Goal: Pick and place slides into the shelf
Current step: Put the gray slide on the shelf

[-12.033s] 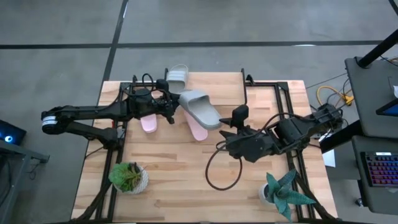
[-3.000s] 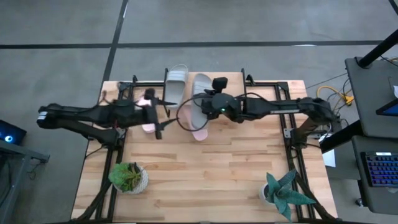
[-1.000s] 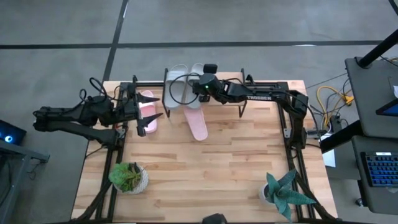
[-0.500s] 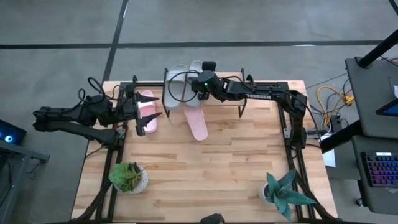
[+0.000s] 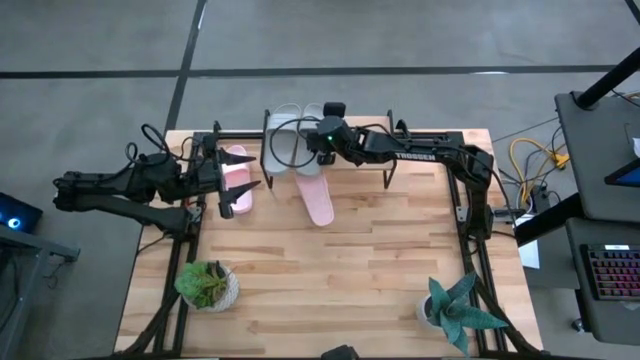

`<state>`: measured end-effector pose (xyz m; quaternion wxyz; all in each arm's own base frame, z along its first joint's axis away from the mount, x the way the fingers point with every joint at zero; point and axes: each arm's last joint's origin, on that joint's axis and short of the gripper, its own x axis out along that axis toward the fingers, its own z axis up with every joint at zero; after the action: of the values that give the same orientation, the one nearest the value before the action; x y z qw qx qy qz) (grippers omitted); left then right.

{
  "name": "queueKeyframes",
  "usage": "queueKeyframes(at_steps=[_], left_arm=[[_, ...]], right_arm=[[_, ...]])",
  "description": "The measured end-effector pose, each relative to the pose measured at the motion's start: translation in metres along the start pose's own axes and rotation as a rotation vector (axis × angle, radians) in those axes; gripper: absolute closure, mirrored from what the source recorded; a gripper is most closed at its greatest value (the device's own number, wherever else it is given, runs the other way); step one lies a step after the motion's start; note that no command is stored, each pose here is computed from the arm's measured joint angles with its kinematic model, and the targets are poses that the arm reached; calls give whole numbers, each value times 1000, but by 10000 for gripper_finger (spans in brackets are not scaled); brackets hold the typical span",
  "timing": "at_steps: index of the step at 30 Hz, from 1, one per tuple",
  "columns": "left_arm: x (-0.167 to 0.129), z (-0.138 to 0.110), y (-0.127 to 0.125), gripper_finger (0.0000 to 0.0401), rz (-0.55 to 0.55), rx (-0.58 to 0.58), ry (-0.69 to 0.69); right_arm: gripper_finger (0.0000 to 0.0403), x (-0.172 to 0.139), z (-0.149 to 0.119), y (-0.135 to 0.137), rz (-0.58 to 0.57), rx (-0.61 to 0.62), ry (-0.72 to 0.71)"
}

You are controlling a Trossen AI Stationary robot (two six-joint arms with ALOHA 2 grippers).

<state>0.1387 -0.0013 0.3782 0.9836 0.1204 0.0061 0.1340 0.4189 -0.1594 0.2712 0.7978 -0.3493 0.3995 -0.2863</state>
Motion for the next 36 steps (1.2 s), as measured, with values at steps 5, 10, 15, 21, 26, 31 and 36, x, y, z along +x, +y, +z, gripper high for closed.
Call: queueKeyframes(at_steps=[5, 10, 15, 21, 26, 31, 36], left_arm=[[1, 0, -1, 161, -1, 1, 4], [4, -2, -2, 161, -3, 5, 14], [7, -3, -3, 161, -6, 9, 26], [8, -3, -4, 161, -7, 10, 28], [7, -3, -3, 161, -6, 9, 25], [8, -3, -4, 161, -7, 10, 28], [8, -3, -4, 161, -6, 10, 27]], right_arm=[[394, 0, 1, 0, 8, 4, -9], [373, -1, 1, 0, 6, 21, -8], [332, -1, 1, 0, 3, 23, -9], [275, -2, 1, 0, -23, 4, 13], [245, -3, 2, -1, -37, -2, 21], [239, -6, 8, -7, -49, 11, 3], [234, -12, 15, -13, -41, 32, 0]])
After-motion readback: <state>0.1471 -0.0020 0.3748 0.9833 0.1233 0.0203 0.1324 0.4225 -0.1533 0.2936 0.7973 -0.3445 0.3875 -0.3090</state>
